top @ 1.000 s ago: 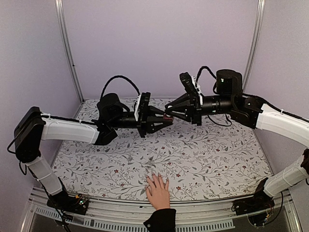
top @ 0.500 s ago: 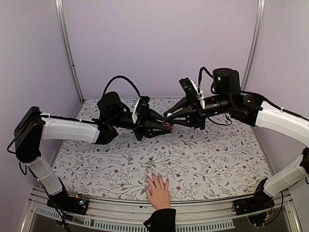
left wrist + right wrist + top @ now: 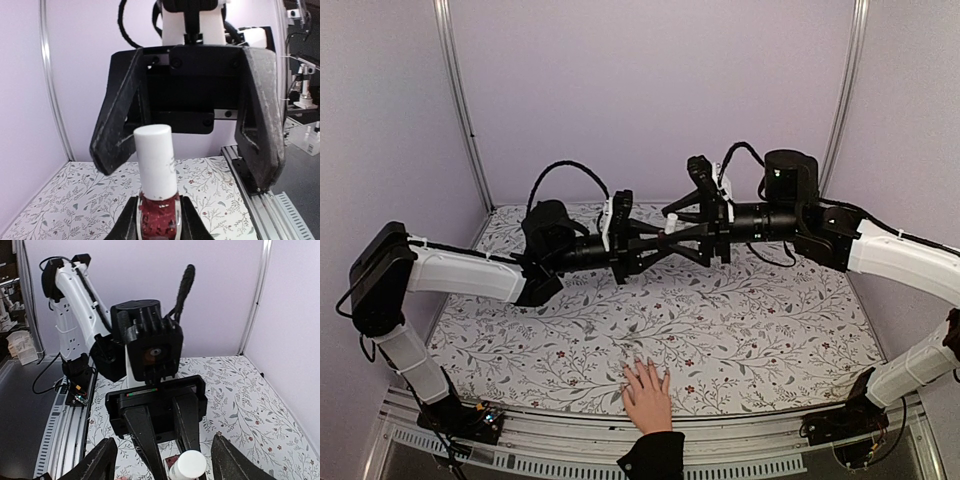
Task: Paint the nails
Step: Unscrew the nail polish bottle.
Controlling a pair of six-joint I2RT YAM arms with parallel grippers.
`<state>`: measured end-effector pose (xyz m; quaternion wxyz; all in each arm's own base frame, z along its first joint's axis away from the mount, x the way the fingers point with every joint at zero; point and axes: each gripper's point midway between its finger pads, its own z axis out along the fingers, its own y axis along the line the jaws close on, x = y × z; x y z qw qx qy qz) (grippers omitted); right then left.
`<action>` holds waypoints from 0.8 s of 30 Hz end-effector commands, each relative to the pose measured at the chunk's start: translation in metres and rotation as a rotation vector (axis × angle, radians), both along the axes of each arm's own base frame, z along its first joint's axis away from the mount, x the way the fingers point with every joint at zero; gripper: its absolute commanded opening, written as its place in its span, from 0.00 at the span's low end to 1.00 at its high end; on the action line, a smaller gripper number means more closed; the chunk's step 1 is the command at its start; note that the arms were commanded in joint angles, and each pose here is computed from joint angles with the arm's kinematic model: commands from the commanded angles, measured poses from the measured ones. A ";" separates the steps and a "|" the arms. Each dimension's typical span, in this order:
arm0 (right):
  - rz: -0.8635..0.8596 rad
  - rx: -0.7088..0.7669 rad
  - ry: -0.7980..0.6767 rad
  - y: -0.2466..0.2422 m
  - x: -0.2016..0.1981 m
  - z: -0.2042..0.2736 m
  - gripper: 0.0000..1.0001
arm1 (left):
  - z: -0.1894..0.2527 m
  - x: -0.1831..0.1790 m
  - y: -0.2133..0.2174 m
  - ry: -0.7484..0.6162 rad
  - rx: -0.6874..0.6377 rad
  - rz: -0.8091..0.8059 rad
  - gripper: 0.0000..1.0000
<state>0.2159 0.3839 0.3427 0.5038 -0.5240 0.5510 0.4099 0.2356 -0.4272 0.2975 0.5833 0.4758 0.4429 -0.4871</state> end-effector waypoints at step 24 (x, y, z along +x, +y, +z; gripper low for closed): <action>-0.443 0.092 0.284 -0.012 0.072 -0.013 0.40 | 0.000 0.047 -0.006 -0.097 0.041 0.482 0.00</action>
